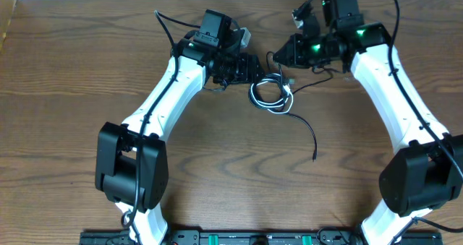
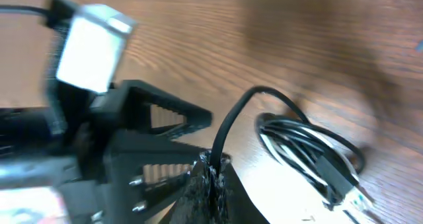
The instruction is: Untangle cables
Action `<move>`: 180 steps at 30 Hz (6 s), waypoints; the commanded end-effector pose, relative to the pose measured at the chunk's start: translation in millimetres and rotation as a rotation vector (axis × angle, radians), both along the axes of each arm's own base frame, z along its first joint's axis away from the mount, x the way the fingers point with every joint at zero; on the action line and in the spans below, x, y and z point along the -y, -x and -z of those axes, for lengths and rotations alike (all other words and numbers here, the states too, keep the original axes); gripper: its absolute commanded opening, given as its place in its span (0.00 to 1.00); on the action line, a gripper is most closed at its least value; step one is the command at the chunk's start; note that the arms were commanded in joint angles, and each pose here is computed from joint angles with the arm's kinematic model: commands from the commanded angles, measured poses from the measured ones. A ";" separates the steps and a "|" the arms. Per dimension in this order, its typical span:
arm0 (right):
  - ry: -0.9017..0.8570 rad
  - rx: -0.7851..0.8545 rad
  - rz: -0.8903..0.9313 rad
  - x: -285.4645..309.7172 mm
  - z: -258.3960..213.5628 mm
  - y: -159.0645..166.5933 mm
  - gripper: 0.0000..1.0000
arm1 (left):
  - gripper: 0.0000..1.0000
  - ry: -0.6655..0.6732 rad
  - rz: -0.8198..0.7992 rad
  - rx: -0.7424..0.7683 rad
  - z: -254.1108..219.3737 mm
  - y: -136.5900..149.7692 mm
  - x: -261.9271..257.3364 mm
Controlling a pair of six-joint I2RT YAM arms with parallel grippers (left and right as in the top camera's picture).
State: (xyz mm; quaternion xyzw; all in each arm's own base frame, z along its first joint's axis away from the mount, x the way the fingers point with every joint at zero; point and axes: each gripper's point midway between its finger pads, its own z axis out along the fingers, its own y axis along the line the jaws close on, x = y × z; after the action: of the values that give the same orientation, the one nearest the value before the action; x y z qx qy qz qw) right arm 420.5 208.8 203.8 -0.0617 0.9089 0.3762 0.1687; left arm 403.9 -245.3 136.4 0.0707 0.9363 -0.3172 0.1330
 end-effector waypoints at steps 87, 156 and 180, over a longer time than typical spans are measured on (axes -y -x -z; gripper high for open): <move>0.329 -0.034 0.245 131.5 -16.9 40.7 0.66 | 0.67 -0.318 0.313 -0.049 47.0 58.4 -25.7; 0.340 -0.027 0.201 121.7 -13.3 42.4 0.75 | 0.07 -0.307 0.365 -0.014 102.1 65.8 35.2; 0.141 0.114 0.030 65.7 -41.5 34.4 0.70 | 0.07 0.137 -0.083 0.431 -186.6 38.7 -7.2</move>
State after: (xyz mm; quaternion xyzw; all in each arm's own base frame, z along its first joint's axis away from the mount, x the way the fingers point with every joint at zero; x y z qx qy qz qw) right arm 390.8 123.7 240.4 -0.0428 0.9391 0.2537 0.2278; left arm 353.6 -256.1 311.2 0.1638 0.8608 -0.3364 0.3450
